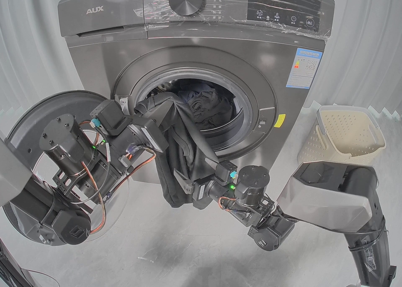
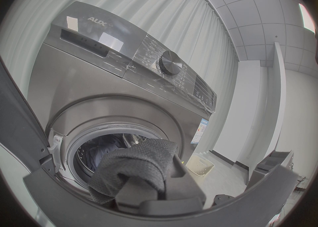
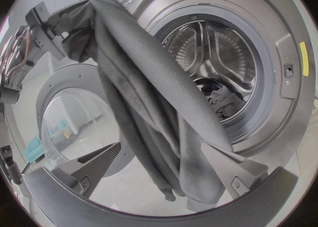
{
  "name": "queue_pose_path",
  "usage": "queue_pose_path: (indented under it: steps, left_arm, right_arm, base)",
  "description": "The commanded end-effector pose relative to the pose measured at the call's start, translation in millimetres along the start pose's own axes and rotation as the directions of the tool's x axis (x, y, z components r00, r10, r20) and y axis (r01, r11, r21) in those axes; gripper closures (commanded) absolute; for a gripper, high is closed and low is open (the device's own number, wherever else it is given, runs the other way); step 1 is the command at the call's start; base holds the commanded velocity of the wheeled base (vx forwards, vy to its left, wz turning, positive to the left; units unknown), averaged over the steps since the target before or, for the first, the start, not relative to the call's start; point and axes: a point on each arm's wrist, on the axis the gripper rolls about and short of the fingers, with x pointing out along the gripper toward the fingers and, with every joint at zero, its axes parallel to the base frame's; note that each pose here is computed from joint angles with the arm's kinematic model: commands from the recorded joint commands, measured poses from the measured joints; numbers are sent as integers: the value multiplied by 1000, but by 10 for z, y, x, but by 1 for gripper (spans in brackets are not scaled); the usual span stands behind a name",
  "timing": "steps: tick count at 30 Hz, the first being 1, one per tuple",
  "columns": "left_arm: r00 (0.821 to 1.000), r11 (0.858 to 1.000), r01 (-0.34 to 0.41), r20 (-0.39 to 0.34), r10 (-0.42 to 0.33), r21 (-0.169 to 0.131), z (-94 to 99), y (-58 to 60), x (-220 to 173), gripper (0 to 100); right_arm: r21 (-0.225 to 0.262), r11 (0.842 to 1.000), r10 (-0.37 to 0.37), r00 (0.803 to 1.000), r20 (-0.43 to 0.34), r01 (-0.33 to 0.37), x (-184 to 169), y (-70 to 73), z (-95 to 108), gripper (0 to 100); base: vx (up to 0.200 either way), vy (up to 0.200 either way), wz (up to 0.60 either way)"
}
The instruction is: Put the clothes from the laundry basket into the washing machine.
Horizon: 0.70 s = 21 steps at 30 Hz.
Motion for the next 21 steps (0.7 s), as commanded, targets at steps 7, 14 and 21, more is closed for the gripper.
queue_pose_path:
  steps: [7,14,21]
  left_arm:
    - [1000,1000,0,4,0,0,15,1,-4,100]
    - [1000,1000,1,4,-1,0,14,-3,-3,100]
    - [1000,1000,9,4,-9,-3,14,-27,-4,100]
  right_arm:
    - [-2,998,-58,998,19,58,22,-242,48,0]
    - [2,997,-82,996,42,82,32,-354,119,0]
    - [6,997,-79,995,57,79,59,-344,144,0]
  base:
    - [0,0,0]
    - [0,0,0]
    - [0,0,0]
